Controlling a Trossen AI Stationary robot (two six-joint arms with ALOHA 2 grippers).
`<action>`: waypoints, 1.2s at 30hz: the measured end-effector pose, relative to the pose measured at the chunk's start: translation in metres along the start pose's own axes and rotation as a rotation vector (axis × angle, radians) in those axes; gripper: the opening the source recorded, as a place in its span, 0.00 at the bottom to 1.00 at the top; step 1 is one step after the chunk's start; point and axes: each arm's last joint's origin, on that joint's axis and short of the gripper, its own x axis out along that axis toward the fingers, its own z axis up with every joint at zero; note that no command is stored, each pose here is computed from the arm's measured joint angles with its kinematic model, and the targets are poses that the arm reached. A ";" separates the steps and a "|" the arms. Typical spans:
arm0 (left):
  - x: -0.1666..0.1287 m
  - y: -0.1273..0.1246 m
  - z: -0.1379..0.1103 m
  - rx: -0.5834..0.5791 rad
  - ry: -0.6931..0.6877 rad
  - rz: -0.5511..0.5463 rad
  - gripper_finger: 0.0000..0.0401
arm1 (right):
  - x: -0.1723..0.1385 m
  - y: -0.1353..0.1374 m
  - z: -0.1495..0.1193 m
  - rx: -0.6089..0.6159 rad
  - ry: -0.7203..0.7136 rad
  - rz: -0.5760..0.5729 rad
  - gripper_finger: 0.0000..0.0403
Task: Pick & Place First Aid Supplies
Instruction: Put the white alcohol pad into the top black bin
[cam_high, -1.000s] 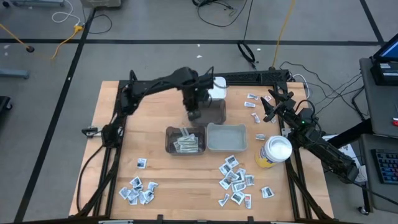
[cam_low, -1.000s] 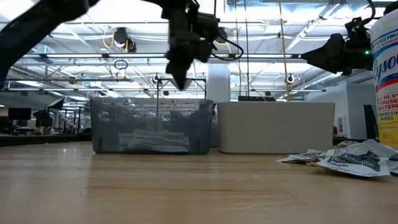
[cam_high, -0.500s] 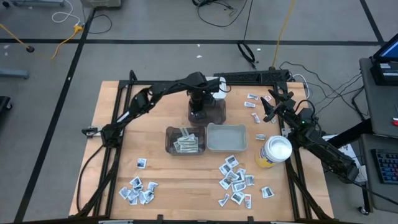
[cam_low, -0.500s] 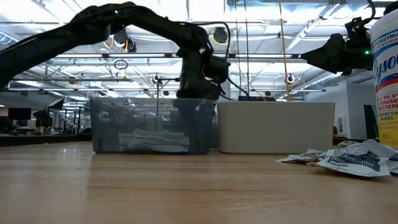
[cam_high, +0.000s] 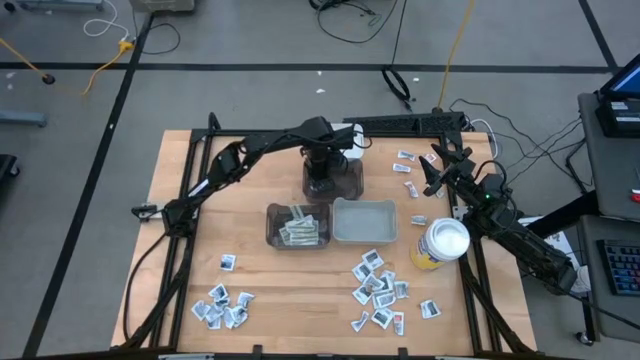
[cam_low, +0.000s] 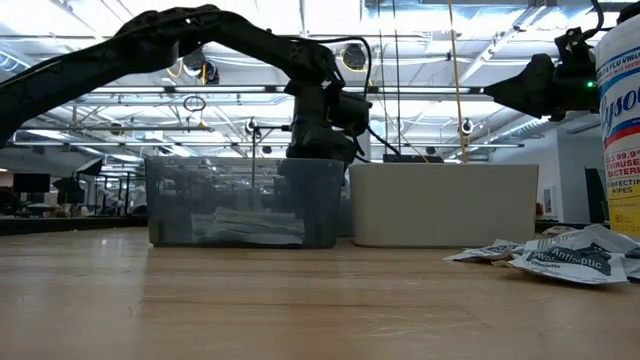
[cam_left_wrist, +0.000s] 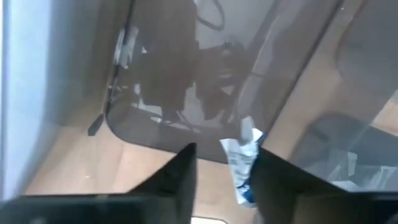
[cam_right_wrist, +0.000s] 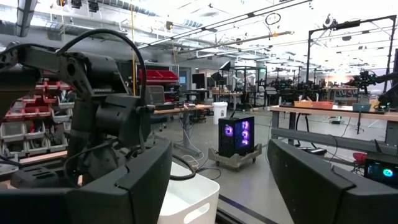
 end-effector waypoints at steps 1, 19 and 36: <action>0.000 0.000 0.000 0.000 0.000 -0.004 0.43 | 0.000 0.000 0.000 0.000 0.000 0.000 0.65; -0.028 -0.007 0.002 0.035 -0.110 -0.022 0.81 | 0.000 0.000 0.000 0.000 0.000 -0.001 0.65; -0.029 0.000 0.002 -0.047 -0.114 0.103 0.76 | 0.000 0.000 0.000 0.000 0.001 0.000 0.65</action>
